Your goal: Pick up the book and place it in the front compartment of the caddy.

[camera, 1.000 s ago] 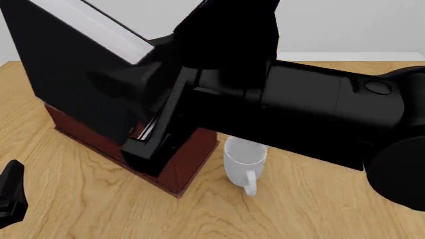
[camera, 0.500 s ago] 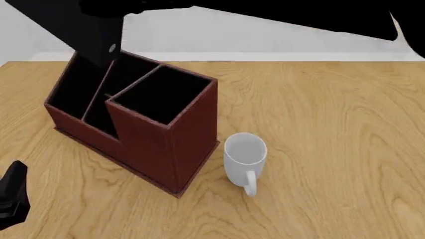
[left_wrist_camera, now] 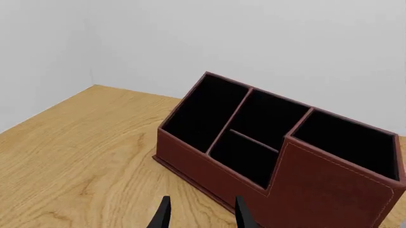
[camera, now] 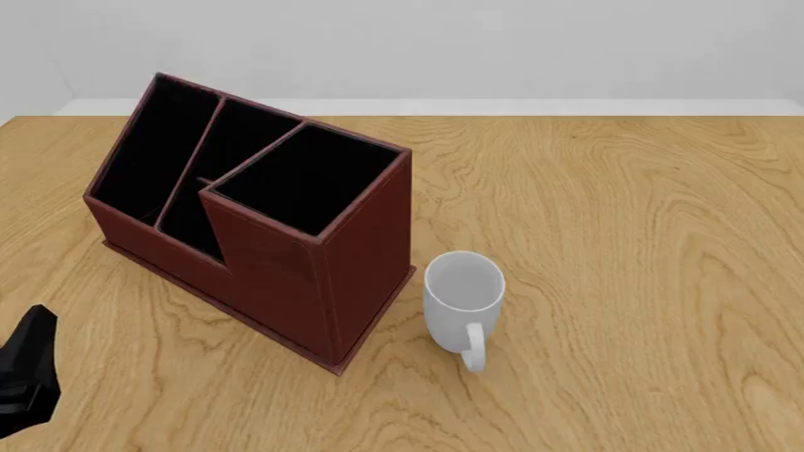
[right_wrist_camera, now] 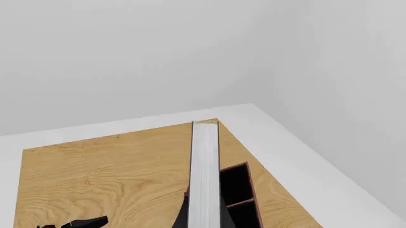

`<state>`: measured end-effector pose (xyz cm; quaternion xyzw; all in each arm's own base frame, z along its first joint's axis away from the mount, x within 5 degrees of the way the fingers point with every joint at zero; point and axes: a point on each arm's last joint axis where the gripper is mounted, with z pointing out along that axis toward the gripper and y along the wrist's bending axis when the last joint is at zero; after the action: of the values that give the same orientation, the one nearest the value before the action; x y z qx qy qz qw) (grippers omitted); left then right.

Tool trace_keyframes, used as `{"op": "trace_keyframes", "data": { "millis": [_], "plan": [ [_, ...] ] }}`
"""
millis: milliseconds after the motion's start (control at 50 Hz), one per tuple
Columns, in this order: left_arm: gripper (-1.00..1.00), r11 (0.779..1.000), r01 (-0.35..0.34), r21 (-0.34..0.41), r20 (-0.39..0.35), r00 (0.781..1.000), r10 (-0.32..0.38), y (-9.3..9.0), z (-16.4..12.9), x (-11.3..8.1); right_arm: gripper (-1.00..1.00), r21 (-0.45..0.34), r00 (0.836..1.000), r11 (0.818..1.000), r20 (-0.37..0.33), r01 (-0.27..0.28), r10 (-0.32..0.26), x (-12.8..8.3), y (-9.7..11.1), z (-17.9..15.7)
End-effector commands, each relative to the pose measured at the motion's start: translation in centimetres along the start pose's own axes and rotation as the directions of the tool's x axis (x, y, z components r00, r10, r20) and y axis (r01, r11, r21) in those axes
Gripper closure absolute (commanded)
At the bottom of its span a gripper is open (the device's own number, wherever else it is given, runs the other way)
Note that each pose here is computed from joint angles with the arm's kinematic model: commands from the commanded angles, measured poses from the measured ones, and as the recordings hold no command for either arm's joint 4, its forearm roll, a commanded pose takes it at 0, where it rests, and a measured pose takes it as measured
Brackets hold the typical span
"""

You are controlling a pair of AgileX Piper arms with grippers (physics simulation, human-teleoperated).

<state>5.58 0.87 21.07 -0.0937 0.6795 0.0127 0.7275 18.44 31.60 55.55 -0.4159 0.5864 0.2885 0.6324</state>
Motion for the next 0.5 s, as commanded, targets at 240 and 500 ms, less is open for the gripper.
{"op": "trace_keyframes", "data": {
  "millis": [240, 500],
  "plan": [
    [-1.0, 1.0, 0.004, 0.001, 0.0, 1.0, -0.004, 0.0, 0.0, 0.0, 1.0, 0.099, 0.994, 0.994, -0.1, 0.045, -0.035, 1.3, -4.6, 3.4],
    [-1.0, 1.0, 0.004, -0.001, -0.001, 1.0, -0.004, 0.0, 0.0, 0.0, 1.0, 0.116, 0.991, 0.991, -0.129, 0.06, -0.045, 2.2, -5.5, 4.0]
  ]
}}
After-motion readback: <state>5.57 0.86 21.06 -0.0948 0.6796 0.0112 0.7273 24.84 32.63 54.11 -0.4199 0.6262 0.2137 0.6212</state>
